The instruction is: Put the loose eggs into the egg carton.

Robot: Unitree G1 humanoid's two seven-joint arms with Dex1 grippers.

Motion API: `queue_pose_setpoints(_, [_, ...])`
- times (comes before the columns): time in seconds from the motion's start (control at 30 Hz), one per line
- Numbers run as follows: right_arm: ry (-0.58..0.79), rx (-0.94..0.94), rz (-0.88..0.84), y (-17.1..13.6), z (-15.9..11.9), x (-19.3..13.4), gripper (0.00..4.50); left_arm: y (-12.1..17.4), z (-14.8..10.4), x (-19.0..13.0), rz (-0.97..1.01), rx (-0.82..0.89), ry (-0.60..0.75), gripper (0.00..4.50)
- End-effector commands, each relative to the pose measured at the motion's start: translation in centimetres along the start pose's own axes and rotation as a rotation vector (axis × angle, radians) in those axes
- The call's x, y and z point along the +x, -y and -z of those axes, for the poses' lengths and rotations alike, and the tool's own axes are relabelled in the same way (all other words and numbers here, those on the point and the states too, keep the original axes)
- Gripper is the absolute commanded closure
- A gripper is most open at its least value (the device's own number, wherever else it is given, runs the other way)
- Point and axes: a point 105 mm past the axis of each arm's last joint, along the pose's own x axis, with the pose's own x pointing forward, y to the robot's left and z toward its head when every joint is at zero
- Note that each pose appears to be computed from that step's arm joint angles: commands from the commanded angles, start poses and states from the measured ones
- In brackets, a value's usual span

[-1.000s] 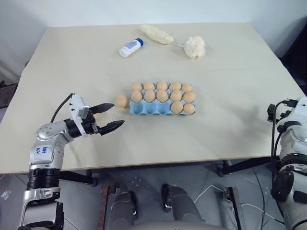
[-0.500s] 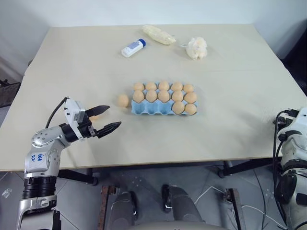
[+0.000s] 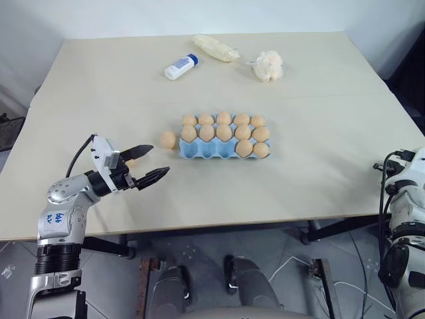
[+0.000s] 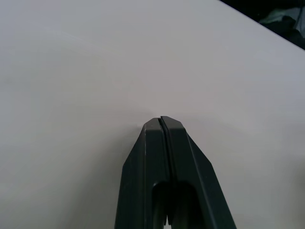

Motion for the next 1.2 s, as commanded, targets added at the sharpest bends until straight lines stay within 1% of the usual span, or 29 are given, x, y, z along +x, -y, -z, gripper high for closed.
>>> queue_pose_setpoints(0.03, [0.118, 0.019, -0.069, -1.0, -4.0, 0.1, 4.49, 0.1, -0.9, 0.2, 0.004, 0.029, 0.033, 0.00])
queue_pose_setpoints(0.17, [0.160, 0.020, -0.128, -2.0, -6.2, -0.5, 4.49, 0.5, -0.9, 0.4, 0.003, 0.019, 0.044, 0.00])
queue_pose_setpoints(0.3, [0.169, 0.001, -0.152, -2.2, -7.5, -1.1, 4.49, 1.1, -0.4, 0.7, 0.006, 0.000, 0.054, 0.00])
queue_pose_setpoints(0.5, [0.134, -0.053, -0.163, -1.7, -8.1, -2.0, 4.49, 2.4, 0.3, 0.9, 0.020, -0.036, 0.056, 0.00])
queue_pose_setpoints(0.73, [0.119, -0.074, -0.151, -1.1, -7.9, -2.6, 4.49, 2.9, 0.6, 1.2, 0.022, -0.051, 0.062, 0.00])
queue_pose_setpoints(0.83, [0.131, -0.071, -0.133, -1.0, -7.8, -2.5, 4.49, 2.6, 0.6, 1.5, 0.017, -0.053, 0.070, 0.00])
queue_pose_setpoints(0.97, [0.158, -0.069, -0.113, -1.9, -6.7, -2.5, 4.49, 0.5, 0.4, 2.2, 0.005, -0.036, 0.064, 0.00])
queue_pose_setpoints(1.03, [0.190, -0.098, -0.109, -2.2, -7.1, -3.0, 4.49, -0.5, -0.3, 2.9, 0.012, -0.014, 0.074, 0.00])
queue_pose_setpoints(1.13, [0.216, -0.129, -0.106, -2.3, -7.9, -3.8, 4.49, -0.9, -0.7, 3.2, 0.027, 0.002, 0.080, 0.00])
queue_pose_setpoints(1.2, [0.249, -0.138, -0.099, -2.0, -9.0, -4.9, 4.12, -1.0, -0.9, 3.3, 0.034, 0.007, 0.083, 0.00])
